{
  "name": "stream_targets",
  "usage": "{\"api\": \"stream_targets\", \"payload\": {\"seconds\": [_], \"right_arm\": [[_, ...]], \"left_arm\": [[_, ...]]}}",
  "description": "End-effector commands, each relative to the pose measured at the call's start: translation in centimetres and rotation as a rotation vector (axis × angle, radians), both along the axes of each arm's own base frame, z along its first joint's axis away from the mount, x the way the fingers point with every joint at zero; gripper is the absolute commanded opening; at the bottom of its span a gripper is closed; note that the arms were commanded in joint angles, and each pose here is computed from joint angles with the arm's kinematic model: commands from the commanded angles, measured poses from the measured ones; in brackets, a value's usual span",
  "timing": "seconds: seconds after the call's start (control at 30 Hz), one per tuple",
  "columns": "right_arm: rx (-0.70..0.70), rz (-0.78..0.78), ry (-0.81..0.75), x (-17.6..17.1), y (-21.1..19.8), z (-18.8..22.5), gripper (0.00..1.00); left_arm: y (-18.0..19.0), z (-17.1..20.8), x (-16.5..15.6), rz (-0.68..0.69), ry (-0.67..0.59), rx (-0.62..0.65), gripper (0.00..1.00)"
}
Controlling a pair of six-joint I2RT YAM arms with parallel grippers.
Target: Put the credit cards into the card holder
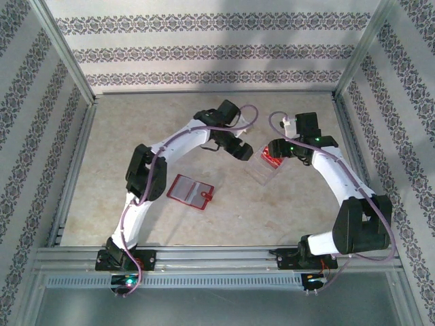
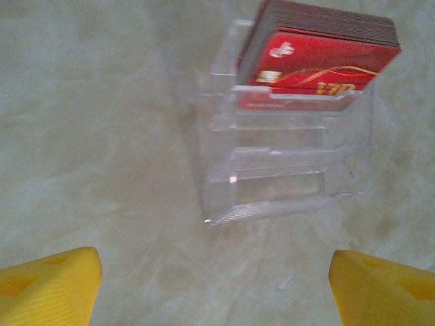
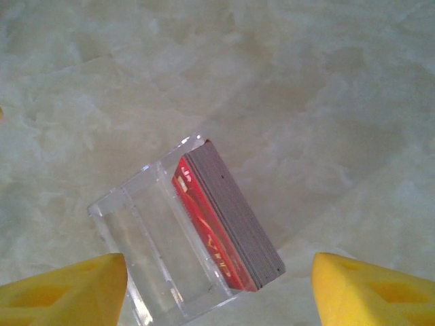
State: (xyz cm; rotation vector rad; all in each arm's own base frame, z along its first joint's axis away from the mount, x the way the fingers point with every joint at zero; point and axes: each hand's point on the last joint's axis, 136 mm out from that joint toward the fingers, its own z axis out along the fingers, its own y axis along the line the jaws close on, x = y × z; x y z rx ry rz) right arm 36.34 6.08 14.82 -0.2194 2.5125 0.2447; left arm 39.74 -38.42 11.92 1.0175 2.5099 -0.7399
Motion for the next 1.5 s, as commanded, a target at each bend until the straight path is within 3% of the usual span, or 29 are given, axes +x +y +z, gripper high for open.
{"api": "stream_targets", "payload": {"seconds": [0.0, 0.27, 1.0, 1.47], "right_arm": [[-0.004, 0.027, -0.019, 0.8, -0.4, 0.6, 0.71], [-0.016, 0.033, 0.0, 1.0, -0.5, -1.2, 0.71], [-0.04, 0.021, 0.073, 1.9, -1.2, -4.4, 0.71], [-0.106, -0.021, 0.122, 1.9, -2.5, -6.2, 0.71]], "left_arm": [[-2.3, -0.5, -1.5, -0.043, 0.025, 0.017, 0.87], [-4.2, -3.1, -1.1, -0.055, 0.013, 0.063, 0.86], [-2.6, -9.2, -0.7, -0.045, 0.048, 0.195, 0.81], [-1.9, -10.3, -1.2, -0.05, 0.064, 0.221, 0.78]]}}
